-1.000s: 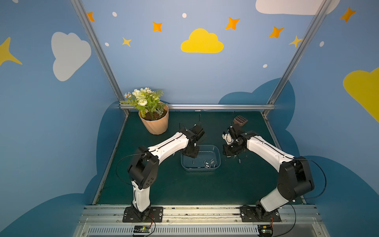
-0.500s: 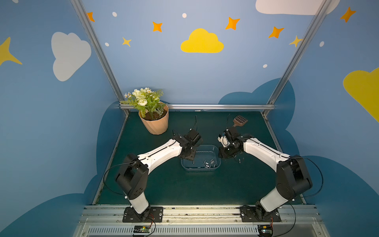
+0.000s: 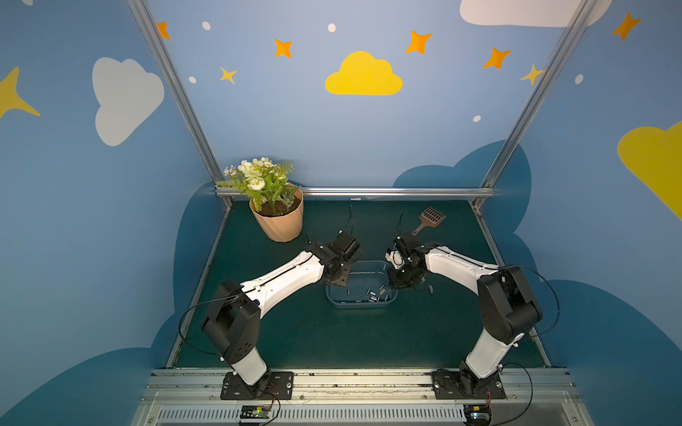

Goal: Take out the socket from the storage box
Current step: Adjust the storage box at the center of the board.

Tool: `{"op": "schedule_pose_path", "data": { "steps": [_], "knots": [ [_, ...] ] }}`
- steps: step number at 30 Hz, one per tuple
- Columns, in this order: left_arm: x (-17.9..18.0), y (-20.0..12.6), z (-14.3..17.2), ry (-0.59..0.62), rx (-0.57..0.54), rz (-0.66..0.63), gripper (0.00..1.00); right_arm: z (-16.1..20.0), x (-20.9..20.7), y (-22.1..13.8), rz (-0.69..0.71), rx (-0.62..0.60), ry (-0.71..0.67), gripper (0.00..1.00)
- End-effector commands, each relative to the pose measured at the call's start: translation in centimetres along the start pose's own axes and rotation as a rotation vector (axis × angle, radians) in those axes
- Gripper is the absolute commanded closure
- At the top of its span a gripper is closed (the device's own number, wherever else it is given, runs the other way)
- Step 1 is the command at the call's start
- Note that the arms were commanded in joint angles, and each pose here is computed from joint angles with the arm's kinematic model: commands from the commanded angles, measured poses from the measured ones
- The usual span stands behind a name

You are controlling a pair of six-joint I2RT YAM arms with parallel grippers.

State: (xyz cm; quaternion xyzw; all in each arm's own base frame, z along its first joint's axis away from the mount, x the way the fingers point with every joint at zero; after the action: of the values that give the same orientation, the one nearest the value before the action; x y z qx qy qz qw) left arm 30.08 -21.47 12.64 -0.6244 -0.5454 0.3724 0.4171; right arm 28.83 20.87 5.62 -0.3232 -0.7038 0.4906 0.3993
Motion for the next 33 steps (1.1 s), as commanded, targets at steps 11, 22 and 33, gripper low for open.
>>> {"op": "schedule_pose_path", "data": {
  "steps": [11,22,33],
  "knots": [
    [2.7,-1.8,1.8,-0.017,0.076,-0.079,0.5,-0.3,1.2,-2.6,-0.035,0.176,-0.006,0.94],
    [2.7,-3.7,-0.8,0.026,0.052,-0.042,0.49,1.8,2.7,-3.7,-0.179,0.396,0.077,1.0],
    [2.9,-3.1,-3.5,0.051,0.031,0.028,0.49,3.1,2.2,-4.8,-0.202,0.529,0.208,1.0]
  ]
}}
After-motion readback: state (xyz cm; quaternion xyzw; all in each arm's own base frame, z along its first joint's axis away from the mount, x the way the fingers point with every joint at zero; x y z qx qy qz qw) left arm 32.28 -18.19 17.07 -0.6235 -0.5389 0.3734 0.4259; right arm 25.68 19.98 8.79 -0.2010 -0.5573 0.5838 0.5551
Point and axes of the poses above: each gripper's point midway between its finger pads, its own y axis out along the fingers, its own x axis along the line the jaws close on, z = x × y, the point moved 1 cm from there along -y, back along the fingers, and after that the axes turned 8 degrees about -y, right-handed, at the moved point
